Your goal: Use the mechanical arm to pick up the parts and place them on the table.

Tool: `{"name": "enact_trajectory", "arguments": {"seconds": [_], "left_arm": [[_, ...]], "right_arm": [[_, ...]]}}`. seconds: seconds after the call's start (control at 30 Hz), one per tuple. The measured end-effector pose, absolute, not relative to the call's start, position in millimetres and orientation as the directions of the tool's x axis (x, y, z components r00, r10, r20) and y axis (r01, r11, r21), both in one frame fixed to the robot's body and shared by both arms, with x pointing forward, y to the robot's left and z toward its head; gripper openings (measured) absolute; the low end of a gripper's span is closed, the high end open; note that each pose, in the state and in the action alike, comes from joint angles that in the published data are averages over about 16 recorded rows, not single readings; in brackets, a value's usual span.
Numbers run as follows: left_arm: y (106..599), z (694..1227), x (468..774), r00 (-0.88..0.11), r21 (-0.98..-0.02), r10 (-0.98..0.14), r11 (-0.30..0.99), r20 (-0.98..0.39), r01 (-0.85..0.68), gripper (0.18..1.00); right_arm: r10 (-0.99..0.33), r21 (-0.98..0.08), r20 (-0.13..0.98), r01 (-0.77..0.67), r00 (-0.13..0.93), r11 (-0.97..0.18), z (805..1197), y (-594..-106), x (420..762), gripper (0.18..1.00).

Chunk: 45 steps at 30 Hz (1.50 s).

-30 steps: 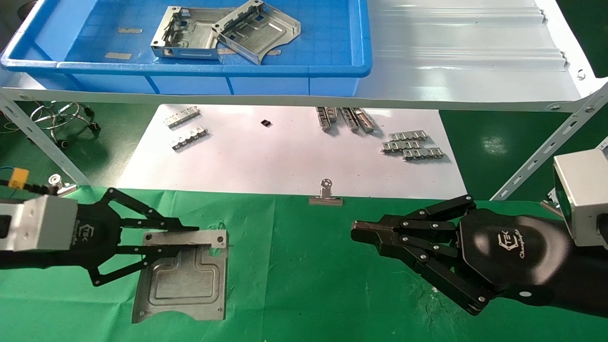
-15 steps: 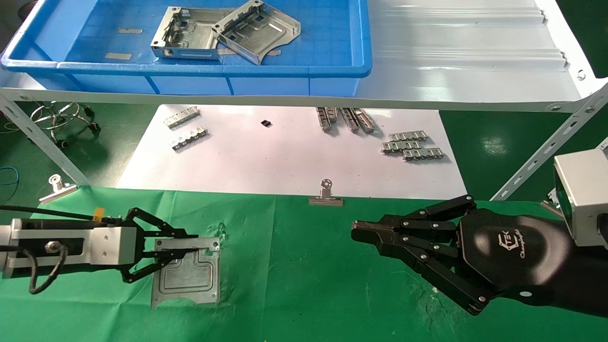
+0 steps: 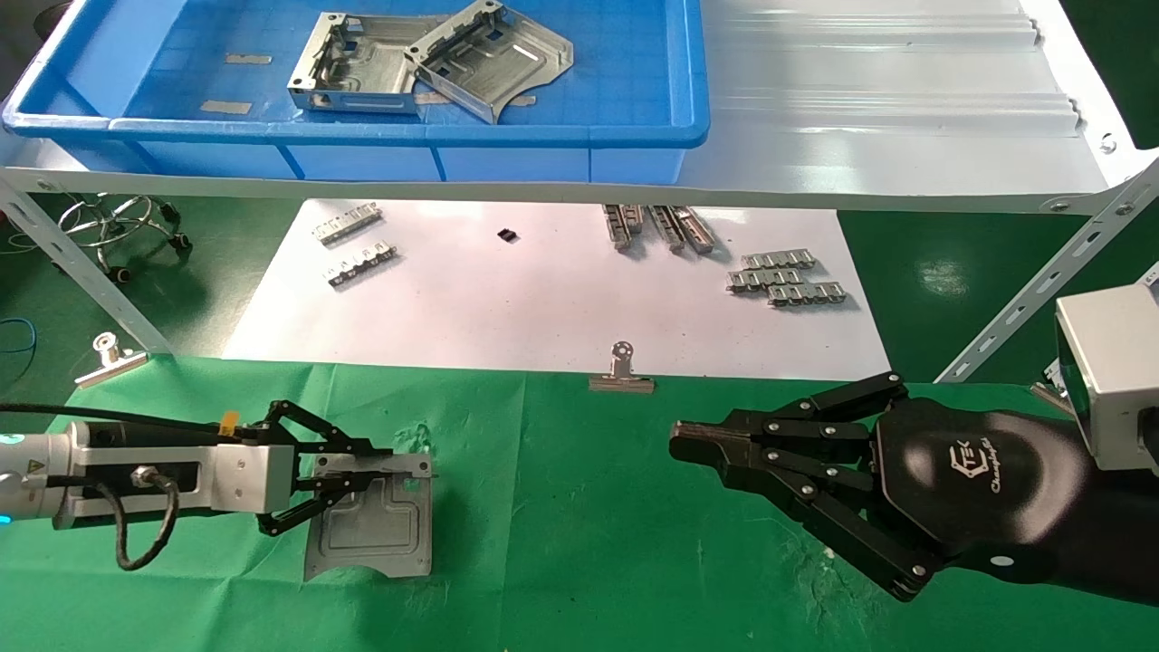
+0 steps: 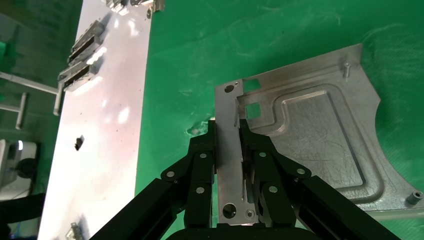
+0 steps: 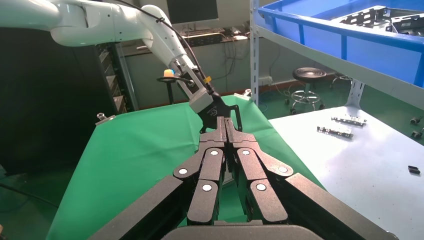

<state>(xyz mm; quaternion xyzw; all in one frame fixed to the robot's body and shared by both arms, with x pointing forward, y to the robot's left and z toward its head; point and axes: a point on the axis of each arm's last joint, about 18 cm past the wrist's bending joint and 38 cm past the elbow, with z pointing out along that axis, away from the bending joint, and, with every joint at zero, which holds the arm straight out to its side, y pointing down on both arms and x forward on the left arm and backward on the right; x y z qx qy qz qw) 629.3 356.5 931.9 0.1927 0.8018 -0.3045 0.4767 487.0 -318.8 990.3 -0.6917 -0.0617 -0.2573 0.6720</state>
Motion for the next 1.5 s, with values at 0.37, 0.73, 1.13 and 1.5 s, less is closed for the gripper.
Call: {"name": "enact_trajectory", "arguments": {"seconds": [0.37, 0.73, 1.13, 1.5], "left_arm": [[357, 941, 622, -0.495, -0.376, -0.044, 0.709, -0.868, 0.596, 0.325], [351, 963, 594, -0.629, -0.601, -0.186, 0.58, -0.755, 0.55, 0.502], [336, 970, 574, -0.689, -0.698, -0.228, 0.468, -0.688, 0.542, 0.769], [324, 976, 553, -0.732, -0.757, -0.24, 0.371, -0.637, 0.537, 0.941]], "right_arm": [[-0.26, -0.898, 0.439, 0.431, 0.86, -0.089, 990, -319, 487, 0.192], [-0.26, -0.898, 0.439, 0.431, 0.86, -0.089, 990, -319, 487, 0.197], [-0.26, -0.898, 0.439, 0.431, 0.86, -0.089, 990, -319, 487, 0.264], [-0.26, -0.898, 0.439, 0.431, 0.86, -0.089, 990, -319, 487, 0.449]]}}
